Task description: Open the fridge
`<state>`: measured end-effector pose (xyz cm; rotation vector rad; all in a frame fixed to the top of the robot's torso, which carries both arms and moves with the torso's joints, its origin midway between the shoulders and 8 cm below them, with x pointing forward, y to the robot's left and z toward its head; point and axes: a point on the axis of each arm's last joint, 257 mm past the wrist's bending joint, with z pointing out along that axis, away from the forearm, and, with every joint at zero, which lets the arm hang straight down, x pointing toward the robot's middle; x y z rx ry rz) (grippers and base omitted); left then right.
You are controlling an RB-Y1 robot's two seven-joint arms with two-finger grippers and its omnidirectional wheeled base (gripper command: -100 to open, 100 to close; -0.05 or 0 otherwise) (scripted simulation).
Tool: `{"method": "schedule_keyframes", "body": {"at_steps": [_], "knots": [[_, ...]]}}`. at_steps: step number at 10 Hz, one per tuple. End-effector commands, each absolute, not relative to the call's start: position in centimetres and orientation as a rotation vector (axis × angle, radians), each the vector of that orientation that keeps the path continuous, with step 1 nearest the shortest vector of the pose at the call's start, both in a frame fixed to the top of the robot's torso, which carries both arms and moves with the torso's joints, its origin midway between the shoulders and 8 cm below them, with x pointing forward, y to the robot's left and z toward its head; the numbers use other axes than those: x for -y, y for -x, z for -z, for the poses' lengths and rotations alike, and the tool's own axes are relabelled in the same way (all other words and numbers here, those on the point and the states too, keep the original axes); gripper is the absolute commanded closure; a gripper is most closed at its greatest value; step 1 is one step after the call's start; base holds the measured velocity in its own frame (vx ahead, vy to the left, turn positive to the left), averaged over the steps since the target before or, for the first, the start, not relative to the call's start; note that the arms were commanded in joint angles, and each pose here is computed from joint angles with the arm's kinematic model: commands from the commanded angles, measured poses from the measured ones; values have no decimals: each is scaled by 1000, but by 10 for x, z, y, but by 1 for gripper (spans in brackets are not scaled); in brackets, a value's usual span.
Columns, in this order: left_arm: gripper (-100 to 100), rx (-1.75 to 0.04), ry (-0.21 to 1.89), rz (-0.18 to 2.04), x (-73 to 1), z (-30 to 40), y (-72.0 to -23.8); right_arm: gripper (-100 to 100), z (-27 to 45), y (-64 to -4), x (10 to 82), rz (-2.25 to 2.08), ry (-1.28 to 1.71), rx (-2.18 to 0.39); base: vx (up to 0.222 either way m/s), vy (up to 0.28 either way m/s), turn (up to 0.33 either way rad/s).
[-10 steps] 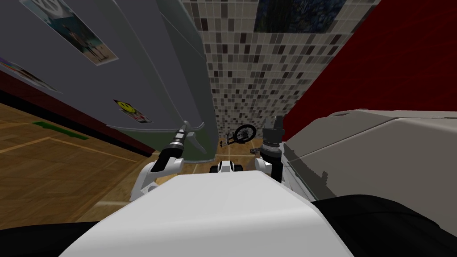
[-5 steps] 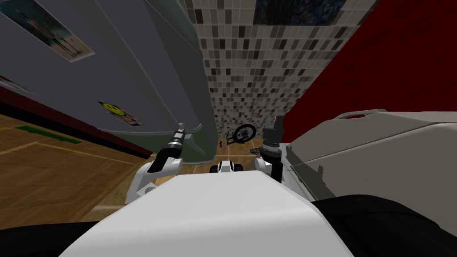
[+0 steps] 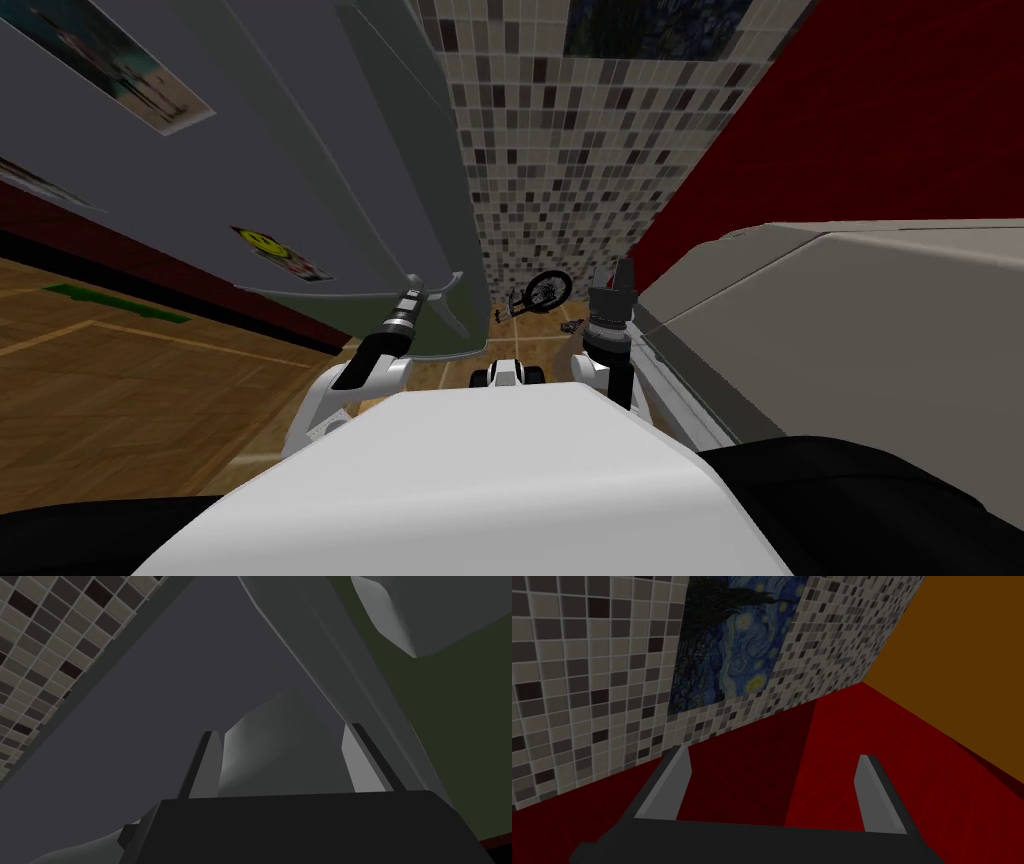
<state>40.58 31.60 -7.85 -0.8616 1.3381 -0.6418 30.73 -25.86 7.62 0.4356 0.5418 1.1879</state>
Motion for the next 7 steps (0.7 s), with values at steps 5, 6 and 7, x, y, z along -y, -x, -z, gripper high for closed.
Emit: {"method": "schedule_keyframes", "body": {"at_steps": [5,6,7], "knots": [[100,-1396,753,756,-267,68,-400,0,-76,-307,259,-1188,-435,-542,-296,218,-93],[100,-1396,753,756,-267,68,-400,0,-76,-307,259,-1188,-436,-542,-261,157,-40],[100,-1409,736,779,-257,67,-398,0,-76,-307,259,-1188,-436,-542,-268,126,-22]]}}
